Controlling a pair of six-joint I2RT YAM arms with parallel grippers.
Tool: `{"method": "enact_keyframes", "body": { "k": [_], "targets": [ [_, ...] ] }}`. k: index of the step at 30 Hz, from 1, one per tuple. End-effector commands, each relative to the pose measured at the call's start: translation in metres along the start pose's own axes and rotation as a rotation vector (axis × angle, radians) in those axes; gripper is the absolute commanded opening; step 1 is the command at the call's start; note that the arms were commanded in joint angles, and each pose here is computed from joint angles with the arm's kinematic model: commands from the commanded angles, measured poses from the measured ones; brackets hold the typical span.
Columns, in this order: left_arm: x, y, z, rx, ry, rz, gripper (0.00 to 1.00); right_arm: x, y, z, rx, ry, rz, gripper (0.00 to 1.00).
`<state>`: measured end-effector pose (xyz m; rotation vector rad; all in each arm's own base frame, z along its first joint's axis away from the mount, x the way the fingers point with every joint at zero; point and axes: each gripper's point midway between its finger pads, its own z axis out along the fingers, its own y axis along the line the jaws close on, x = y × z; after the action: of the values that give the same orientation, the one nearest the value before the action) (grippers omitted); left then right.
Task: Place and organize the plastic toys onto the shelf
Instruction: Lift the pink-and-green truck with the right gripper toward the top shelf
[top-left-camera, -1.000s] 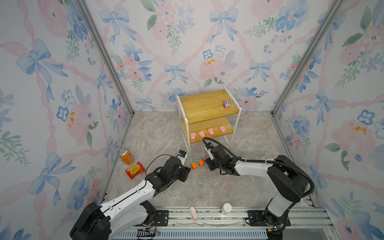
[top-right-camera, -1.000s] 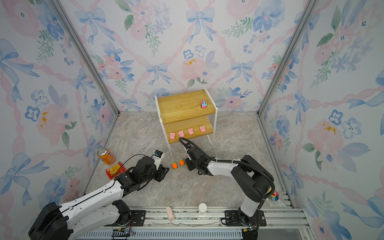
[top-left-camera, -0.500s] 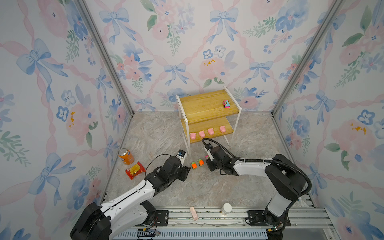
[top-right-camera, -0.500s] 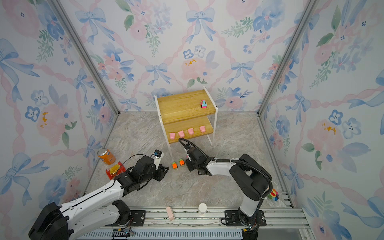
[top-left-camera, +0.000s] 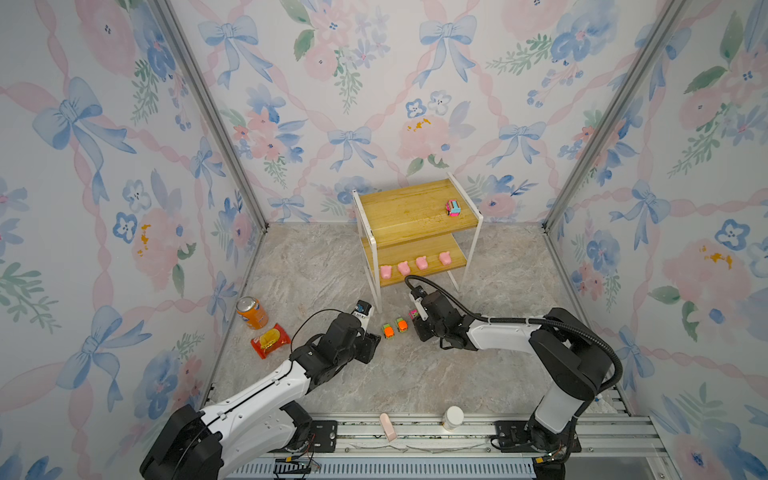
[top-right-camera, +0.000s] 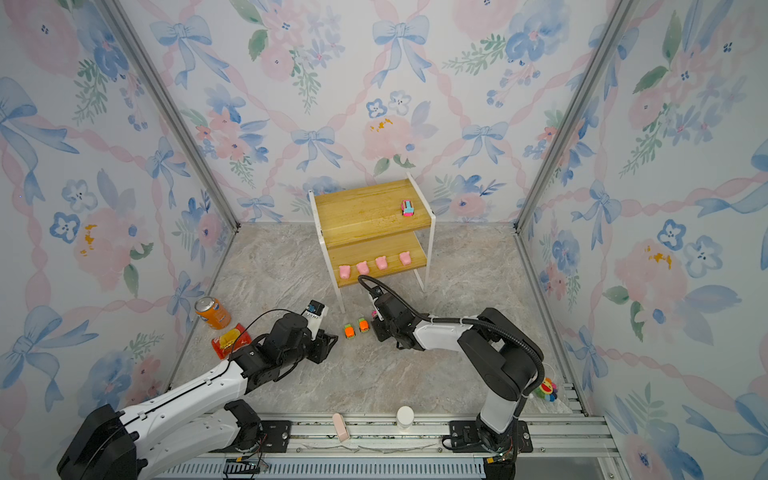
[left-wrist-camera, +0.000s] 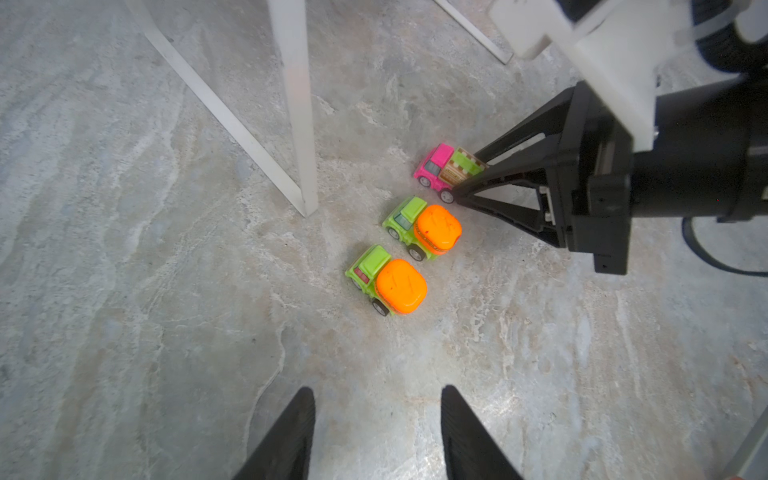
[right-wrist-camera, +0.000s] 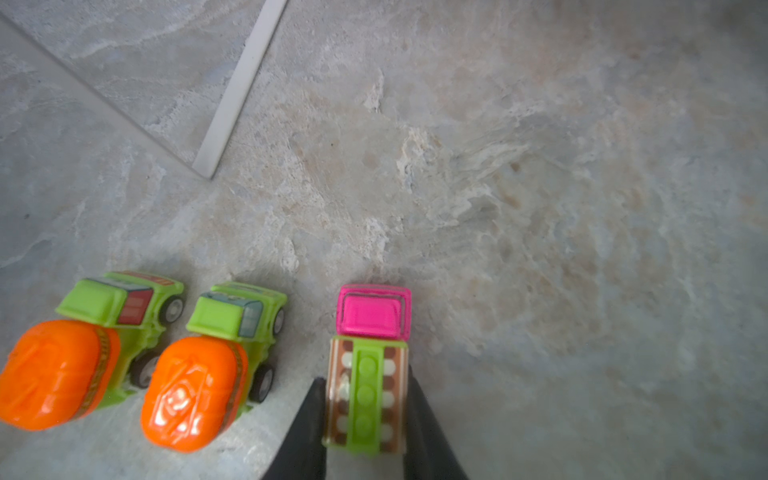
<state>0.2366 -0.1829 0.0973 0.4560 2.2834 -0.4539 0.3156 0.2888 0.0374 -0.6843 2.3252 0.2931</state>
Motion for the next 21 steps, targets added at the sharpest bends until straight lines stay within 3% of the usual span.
{"method": "enact_keyframes", "body": {
  "k": [1, 11, 16, 21],
  "targets": [
    [0.002, 0.001, 0.0, 0.006, -0.004, -0.02, 0.5, -0.004, -0.001, -0.017, -0.007, 0.014, 0.004, 0.2],
    [-0.002, 0.001, -0.002, 0.007, -0.016, -0.022, 0.5, -0.035, 0.014, -0.106, -0.047, 0.024, -0.034, 0.16],
    [-0.006, -0.002, -0.003, 0.024, -0.025, -0.02, 0.5, -0.082, 0.019, -0.18, -0.076, -0.057, -0.049, 0.16],
    [-0.012, -0.007, -0.005, 0.046, -0.038, -0.02, 0.5, -0.138, 0.004, -0.247, -0.02, -0.191, -0.031, 0.16]
  ]
}}
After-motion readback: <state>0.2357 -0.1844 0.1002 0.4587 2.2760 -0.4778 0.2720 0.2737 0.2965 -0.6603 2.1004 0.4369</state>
